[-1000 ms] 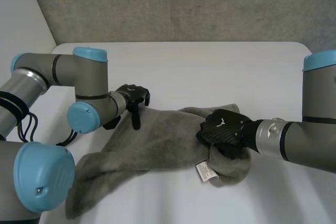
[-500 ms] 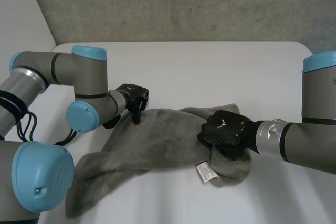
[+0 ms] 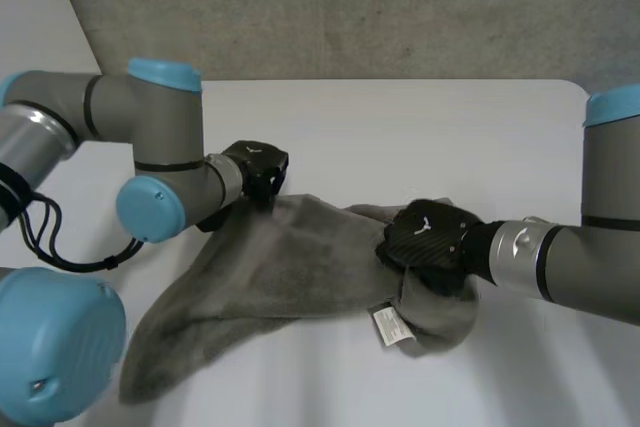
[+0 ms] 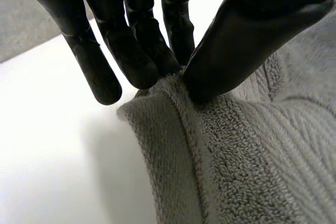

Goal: Fold the towel.

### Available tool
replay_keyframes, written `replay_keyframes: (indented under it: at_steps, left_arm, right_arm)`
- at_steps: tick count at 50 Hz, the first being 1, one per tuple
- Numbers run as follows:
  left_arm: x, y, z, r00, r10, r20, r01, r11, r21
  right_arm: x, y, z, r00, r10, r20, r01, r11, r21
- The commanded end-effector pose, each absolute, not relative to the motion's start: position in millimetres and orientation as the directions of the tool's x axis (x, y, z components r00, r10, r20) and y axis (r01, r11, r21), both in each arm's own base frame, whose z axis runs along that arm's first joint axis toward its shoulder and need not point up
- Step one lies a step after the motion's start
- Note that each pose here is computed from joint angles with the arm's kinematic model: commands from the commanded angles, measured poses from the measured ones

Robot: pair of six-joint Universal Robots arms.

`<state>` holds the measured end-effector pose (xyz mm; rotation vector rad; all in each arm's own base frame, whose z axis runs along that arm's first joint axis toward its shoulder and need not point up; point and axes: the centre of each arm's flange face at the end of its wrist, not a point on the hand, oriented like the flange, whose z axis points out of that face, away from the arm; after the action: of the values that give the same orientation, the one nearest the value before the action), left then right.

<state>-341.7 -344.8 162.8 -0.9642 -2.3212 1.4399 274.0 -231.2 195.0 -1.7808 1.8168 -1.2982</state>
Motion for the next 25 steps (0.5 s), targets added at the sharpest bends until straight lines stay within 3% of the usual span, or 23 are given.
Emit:
replay_keyframes:
  at_steps: [1,5,7,8,10,13,15,16,18,22,25]
  left_arm:
    - [-332.9,-326.9,212.6,-0.755,0.641,-0.139,0.369,0.24,-0.898]
    - [-324.3,-318.6,238.3,-0.765,0.628,-0.144,0.345,0.21,-0.915]
    - [-314.9,-310.5,259.9,-0.775,0.615,-0.147,0.318,0.178,-0.931]
    - [-314.8,-310.4,260.0,-0.775,0.615,-0.147,0.318,0.178,-0.931]
    - [-301.9,-310.8,265.3,-0.793,0.591,-0.147,0.305,0.177,-0.936]
    - [-296.6,-311.0,261.2,-0.799,0.584,-0.143,0.308,0.193,-0.932]
    - [-291.8,-309.2,248.8,-0.801,0.583,-0.135,0.324,0.233,-0.917]
    - [-291.7,-309.1,248.8,-0.801,0.583,-0.135,0.324,0.233,-0.917]
    - [-288.6,-308.4,238.3,-0.804,0.581,-0.128,0.334,0.263,-0.905]
    - [-283.5,-315.1,232.0,-0.813,0.568,-0.129,0.335,0.274,-0.902]
    - [-284.6,-322.8,237.7,-0.817,0.559,-0.14,0.321,0.24,-0.916]
  right_arm:
    - [272.2,-230.3,242.3,-0.278,-0.872,0.402,-0.588,-0.176,-0.79]
    - [268.6,-236.3,269.2,-0.373,-0.864,0.339,-0.539,-0.096,-0.837]
    - [248.5,-249.8,284.4,-0.478,-0.849,0.223,-0.515,0.065,-0.855]
    - [248.4,-249.9,284.4,-0.479,-0.849,0.223,-0.515,0.066,-0.855]
    - [227.1,-261.4,279.8,-0.514,-0.84,0.174,-0.55,0.167,-0.818]
    - [222.6,-265.0,270.8,-0.497,-0.85,0.175,-0.589,0.182,-0.787]
    - [217.4,-265.9,254.1,-0.423,-0.875,0.237,-0.701,0.15,-0.697]
    - [217.3,-265.9,254.0,-0.422,-0.875,0.237,-0.702,0.15,-0.696]
    - [207.5,-268.6,242.8,-0.376,-0.878,0.295,-0.796,0.144,-0.588]
    - [205.6,-278.4,242.4,-0.379,-0.848,0.369,-0.817,0.119,-0.565]
    - [210.1,-295.8,254.7,-0.386,-0.786,0.483,-0.803,0.029,-0.595]
